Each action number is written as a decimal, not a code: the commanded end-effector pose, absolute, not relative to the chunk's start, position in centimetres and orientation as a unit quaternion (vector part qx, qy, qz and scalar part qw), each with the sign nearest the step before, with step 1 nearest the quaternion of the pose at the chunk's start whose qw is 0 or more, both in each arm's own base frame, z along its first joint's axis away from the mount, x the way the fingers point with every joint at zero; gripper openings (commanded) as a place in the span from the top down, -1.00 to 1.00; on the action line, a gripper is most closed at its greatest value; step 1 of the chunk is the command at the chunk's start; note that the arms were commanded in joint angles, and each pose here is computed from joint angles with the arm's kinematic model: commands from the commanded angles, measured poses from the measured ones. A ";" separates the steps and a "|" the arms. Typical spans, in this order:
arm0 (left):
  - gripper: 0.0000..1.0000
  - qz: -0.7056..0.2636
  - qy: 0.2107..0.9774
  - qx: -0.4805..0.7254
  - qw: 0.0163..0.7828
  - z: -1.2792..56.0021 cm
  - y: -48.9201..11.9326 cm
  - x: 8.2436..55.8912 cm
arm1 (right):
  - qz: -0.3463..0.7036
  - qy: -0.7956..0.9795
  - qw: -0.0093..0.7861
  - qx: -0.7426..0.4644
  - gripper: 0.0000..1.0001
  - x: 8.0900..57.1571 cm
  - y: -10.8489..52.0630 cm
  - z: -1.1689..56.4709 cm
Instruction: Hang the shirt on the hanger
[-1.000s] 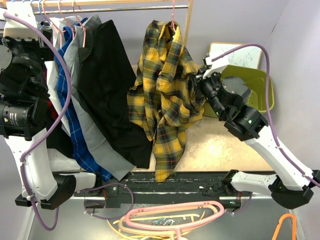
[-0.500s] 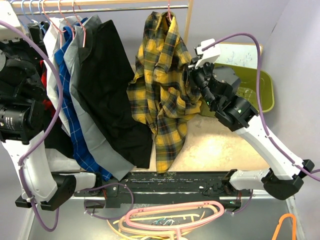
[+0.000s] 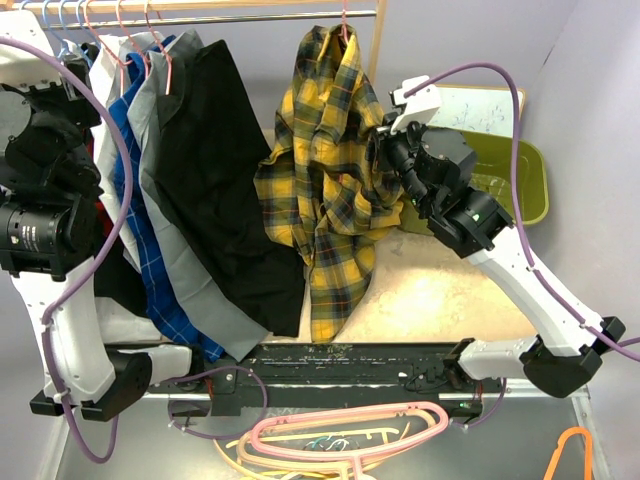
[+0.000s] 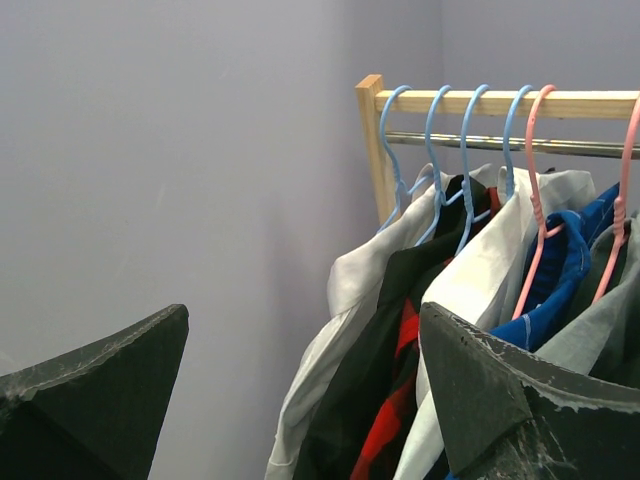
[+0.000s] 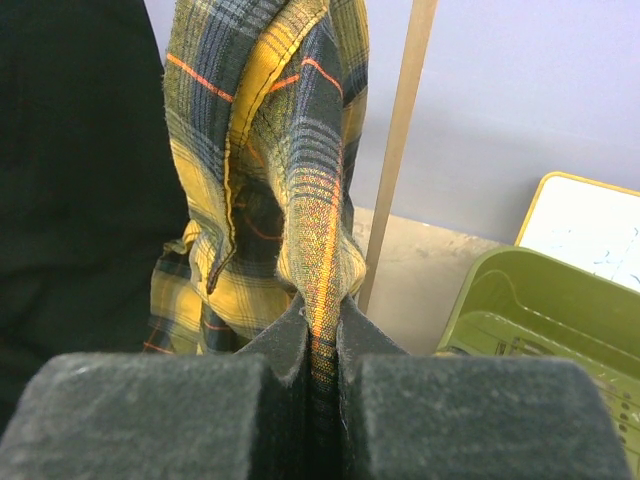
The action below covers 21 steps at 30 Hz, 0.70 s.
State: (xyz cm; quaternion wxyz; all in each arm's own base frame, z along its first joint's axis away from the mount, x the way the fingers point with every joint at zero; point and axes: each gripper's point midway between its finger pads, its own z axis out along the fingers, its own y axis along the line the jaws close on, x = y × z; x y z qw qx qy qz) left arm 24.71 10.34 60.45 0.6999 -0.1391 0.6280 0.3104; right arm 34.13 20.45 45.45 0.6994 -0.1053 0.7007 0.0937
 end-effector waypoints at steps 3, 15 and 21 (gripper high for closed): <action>-0.98 0.329 0.616 -0.150 0.700 61.0 11.2 23.6 | 0.152 0.660 0.734 -0.060 1.00 32.9 19.8 49.6; -0.98 0.331 0.632 -0.135 0.687 59.4 11.4 23.5 | 0.173 0.683 0.705 -0.087 0.28 31.4 20.2 47.5; -0.98 0.333 0.635 -0.131 0.685 59.4 11.6 23.0 | 0.135 0.681 0.719 -0.044 -1.00 30.4 16.7 47.9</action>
